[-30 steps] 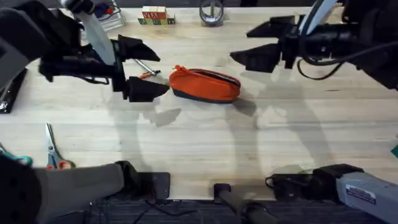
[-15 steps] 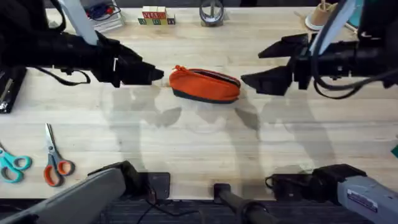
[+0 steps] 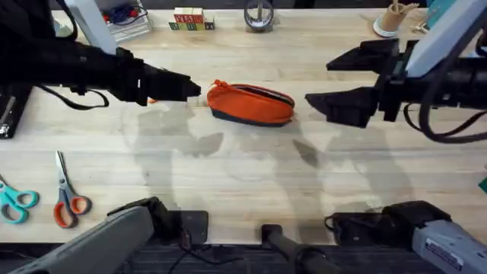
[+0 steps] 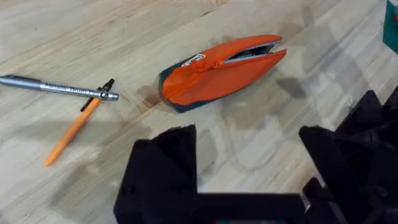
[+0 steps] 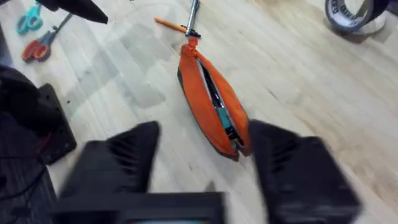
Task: Unzip the bag, pick up the pens from the table one at a time and place them inside, then zip the bag closed.
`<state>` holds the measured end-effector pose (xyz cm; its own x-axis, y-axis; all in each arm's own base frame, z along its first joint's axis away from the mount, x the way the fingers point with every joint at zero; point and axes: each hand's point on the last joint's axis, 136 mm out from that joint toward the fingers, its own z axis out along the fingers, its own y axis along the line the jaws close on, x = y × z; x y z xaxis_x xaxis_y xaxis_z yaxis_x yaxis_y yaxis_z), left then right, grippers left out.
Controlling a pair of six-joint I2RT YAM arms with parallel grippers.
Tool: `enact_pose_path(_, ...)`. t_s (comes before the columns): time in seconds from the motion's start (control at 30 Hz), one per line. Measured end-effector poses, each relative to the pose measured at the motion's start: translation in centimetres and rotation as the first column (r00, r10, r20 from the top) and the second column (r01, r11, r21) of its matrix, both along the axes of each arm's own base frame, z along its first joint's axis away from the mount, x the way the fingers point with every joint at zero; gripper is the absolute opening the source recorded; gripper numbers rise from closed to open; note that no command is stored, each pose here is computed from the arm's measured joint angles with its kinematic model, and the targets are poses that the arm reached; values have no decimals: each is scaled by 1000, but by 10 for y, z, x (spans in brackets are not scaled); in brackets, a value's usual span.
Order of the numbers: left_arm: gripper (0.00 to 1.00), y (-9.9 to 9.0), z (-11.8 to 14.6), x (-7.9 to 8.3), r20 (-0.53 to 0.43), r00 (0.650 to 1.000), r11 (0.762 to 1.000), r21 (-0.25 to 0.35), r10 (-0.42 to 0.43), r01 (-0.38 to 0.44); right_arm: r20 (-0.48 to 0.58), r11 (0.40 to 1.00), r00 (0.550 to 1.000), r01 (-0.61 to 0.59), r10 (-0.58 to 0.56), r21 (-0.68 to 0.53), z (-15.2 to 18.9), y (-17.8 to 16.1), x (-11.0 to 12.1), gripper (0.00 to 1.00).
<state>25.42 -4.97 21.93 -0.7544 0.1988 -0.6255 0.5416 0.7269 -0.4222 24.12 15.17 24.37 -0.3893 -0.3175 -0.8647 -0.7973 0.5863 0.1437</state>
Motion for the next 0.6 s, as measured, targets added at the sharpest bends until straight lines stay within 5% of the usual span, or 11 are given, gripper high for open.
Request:
enact_pose_path(0.2,993,0,0,0,-3,1000,1000,0,2,-2,0,1000,1000,-2,2,-3,0,0,-1,64)
enact_pose_path(0.6,993,0,0,0,-5,1000,1000,-1,5,-5,122,993,989,-77,88,-85,0,0,-1,30)
